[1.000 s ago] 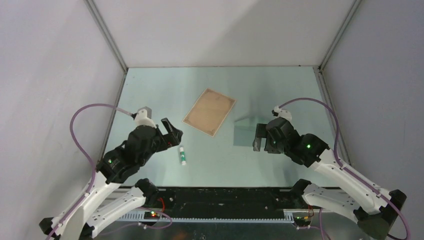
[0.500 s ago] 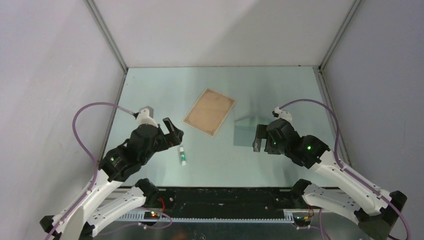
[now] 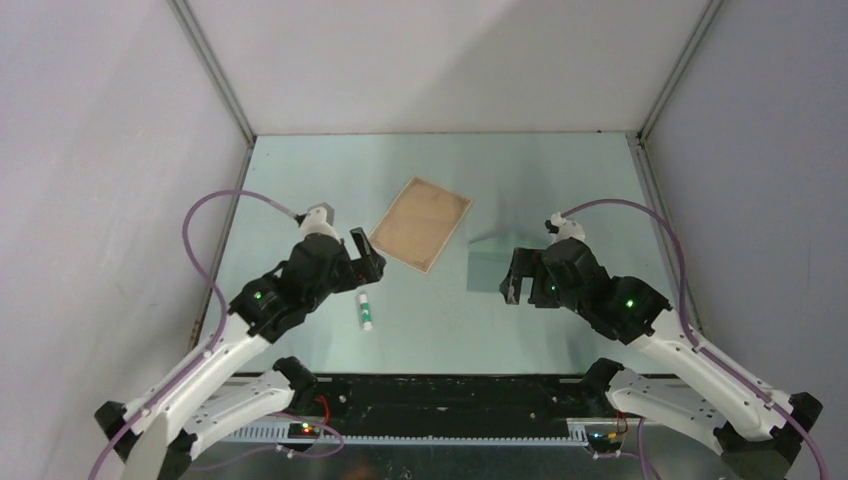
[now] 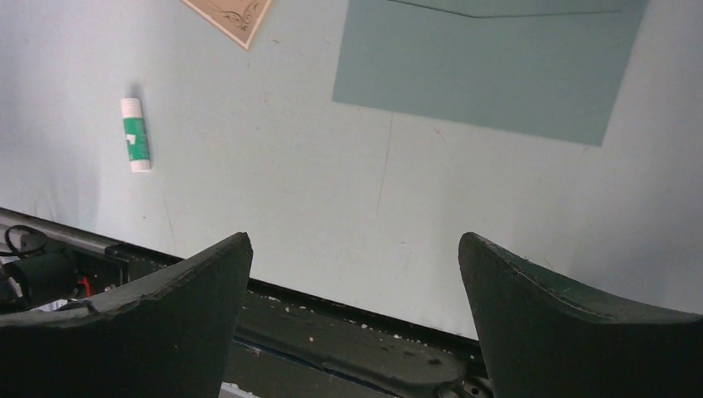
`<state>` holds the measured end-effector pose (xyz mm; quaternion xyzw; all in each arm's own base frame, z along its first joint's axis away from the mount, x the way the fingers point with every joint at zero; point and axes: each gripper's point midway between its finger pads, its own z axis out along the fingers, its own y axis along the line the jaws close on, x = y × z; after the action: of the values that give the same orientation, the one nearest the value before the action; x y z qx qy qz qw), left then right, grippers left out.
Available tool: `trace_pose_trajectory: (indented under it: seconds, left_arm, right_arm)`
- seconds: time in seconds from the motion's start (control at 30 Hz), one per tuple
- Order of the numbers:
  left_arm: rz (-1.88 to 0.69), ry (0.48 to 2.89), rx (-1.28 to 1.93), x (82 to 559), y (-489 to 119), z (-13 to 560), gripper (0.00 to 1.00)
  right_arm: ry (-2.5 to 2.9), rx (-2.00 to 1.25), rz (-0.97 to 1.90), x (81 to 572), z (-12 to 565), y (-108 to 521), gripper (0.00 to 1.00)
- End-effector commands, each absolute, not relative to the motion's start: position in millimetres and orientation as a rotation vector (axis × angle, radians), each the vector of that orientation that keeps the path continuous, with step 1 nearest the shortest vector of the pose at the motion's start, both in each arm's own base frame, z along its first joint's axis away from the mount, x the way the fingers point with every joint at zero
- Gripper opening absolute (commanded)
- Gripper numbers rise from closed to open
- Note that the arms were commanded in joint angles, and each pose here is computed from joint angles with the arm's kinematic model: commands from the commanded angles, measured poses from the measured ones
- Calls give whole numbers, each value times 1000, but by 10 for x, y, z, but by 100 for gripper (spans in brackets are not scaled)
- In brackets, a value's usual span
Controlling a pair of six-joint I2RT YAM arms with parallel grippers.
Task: Place the letter into the envelope and seal it
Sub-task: Pick up the letter from the center of the board.
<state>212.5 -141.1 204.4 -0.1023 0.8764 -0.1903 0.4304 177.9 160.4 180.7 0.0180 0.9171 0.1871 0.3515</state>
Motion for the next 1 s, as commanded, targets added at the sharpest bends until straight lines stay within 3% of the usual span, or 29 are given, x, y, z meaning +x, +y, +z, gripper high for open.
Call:
trace_pose_trajectory:
  seconds: [0.0, 0.33, 0.63, 0.97]
  left_arm:
    - [-454, 2197, -243, 2416, -1516, 2025, 99]
    - [-542, 2411, -195, 2717, -1644, 1883, 100]
    - [-576, 2452, -272, 3083, -1507, 2010, 100]
    - [-668, 2472, -272, 3335, -1604, 2009, 98]
  right_arm:
    - [2283, 1, 585, 1925, 2004, 1806, 98]
    - [2191, 53, 622, 2280, 2187, 1980, 96]
    - [2109, 26, 639, 2716, 2380, 2273, 95]
    - [2310, 100, 765, 3116, 1923, 2537, 92]
